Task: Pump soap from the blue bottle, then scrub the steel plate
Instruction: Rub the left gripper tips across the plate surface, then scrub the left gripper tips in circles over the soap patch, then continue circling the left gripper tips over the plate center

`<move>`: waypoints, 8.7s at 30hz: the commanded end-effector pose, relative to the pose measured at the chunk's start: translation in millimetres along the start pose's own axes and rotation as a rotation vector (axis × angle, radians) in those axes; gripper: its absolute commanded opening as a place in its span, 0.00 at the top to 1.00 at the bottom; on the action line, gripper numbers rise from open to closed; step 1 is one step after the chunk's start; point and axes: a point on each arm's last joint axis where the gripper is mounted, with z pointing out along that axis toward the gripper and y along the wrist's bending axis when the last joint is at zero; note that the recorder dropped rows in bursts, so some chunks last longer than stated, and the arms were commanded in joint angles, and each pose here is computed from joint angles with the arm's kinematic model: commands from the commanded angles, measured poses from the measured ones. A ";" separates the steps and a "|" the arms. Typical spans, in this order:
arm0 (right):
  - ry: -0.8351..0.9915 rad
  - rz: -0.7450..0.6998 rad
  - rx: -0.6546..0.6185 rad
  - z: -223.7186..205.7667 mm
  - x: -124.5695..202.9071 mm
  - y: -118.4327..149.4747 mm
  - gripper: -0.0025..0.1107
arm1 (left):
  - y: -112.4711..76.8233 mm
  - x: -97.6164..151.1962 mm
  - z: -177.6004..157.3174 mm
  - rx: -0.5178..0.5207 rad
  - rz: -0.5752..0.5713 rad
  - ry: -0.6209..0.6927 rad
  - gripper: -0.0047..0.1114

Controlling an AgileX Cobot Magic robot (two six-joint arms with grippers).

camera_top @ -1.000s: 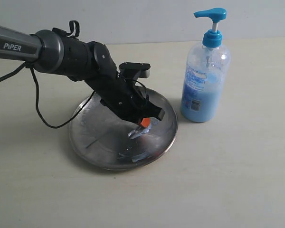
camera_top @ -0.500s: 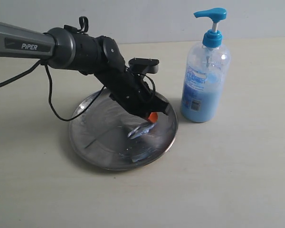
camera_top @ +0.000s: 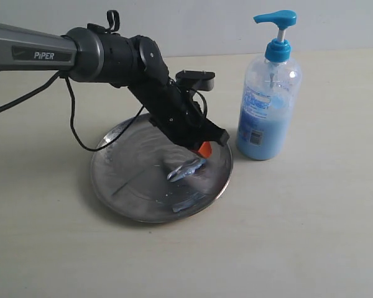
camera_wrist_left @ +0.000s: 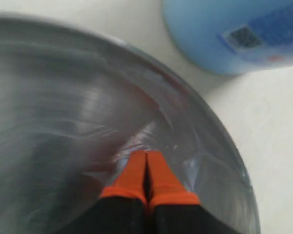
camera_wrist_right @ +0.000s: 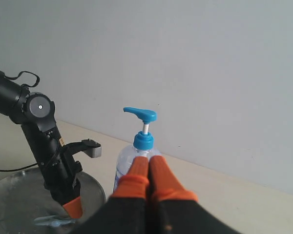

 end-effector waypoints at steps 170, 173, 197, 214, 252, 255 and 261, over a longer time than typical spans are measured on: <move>-0.004 0.004 0.000 0.3 1.1 0.2 0.98 | -34.6 20.7 28.9 -0.217 0.226 0.273 0.95; -0.004 0.004 0.000 0.3 1.1 0.2 0.98 | -32.1 27.4 26.0 -0.217 0.257 0.358 0.95; -0.007 0.005 -0.001 0.3 0.9 0.3 0.98 | -27.7 18.0 37.6 -0.204 0.105 0.211 0.95; -0.007 0.005 -0.001 0.3 0.9 0.3 0.98 | -3.2 33.6 29.0 -0.424 0.272 0.446 0.95; -0.007 0.005 -0.001 0.3 0.9 0.3 0.98 | -17.4 24.7 28.5 -0.322 0.122 0.312 0.95; -0.007 0.005 -0.001 0.3 0.9 0.3 0.98 | -21.3 16.1 17.1 -0.321 0.131 0.247 0.95; -0.007 0.005 -0.001 0.3 0.9 0.3 0.98 | -31.2 -3.6 -21.4 -0.329 0.128 0.094 0.95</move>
